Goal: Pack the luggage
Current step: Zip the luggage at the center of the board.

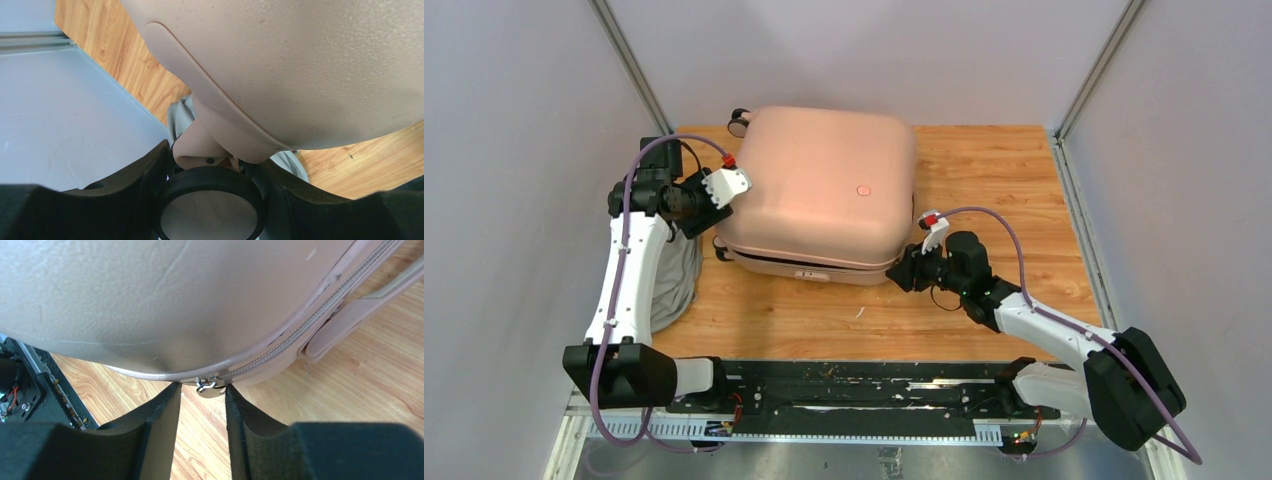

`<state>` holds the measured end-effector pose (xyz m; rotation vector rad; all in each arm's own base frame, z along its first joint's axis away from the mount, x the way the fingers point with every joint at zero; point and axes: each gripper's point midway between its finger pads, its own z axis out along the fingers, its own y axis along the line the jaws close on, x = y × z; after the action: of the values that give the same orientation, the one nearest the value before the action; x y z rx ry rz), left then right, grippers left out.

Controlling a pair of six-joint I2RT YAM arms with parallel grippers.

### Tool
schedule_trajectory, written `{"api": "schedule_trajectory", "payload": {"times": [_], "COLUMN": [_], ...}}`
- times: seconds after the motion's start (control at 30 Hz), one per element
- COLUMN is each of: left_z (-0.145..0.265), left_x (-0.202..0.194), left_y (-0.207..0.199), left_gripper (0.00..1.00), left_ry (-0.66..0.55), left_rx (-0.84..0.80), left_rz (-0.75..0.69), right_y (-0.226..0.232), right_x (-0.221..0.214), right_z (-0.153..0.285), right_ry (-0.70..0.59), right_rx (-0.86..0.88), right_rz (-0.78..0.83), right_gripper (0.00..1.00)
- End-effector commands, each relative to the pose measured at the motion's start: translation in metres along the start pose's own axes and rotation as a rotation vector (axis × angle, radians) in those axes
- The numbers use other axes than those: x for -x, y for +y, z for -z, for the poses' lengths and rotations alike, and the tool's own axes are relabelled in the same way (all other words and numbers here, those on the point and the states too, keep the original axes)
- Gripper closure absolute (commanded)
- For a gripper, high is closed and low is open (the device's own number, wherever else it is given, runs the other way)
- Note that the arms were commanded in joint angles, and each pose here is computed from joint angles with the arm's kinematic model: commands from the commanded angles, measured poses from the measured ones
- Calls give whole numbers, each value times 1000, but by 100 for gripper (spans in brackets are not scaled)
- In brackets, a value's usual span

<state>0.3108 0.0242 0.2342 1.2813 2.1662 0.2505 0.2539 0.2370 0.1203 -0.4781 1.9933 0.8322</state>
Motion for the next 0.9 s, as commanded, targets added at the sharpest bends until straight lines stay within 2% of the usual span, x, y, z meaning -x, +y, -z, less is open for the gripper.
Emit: {"api": "schedule_trajectory", "payload": {"times": [0.0,0.1,0.2,0.23,0.4,0.63,0.8,0.87], "left_z": [17,16,17,17,19,20,10,7], "left_x": [18,18,18,18,20,23,38,45], "left_y": [21,21,21,20,19,12,-14,-30], "left_gripper": [100,100,100,100,100,100,100,100], "left_ry": [-64,-61,-64,-63,-78,-100,-134,-153], "left_rx": [86,84,86,86,86,72,2,-35], "left_rz": [-32,-32,-33,-33,-23,2,60,62], "right_y": [5,6,5,5,9,33,80,91], "right_x": [57,59,60,60,53,34,17,7], "right_z": [-3,-2,2,4,10,15,1,-11], "right_ry": [-165,-174,-181,-182,-164,-101,-52,-8], "right_rx": [12,11,2,-3,19,161,341,359], "right_rz": [69,71,75,78,83,65,34,32], "right_gripper": [63,76,96,99,100,100,100,100]}}
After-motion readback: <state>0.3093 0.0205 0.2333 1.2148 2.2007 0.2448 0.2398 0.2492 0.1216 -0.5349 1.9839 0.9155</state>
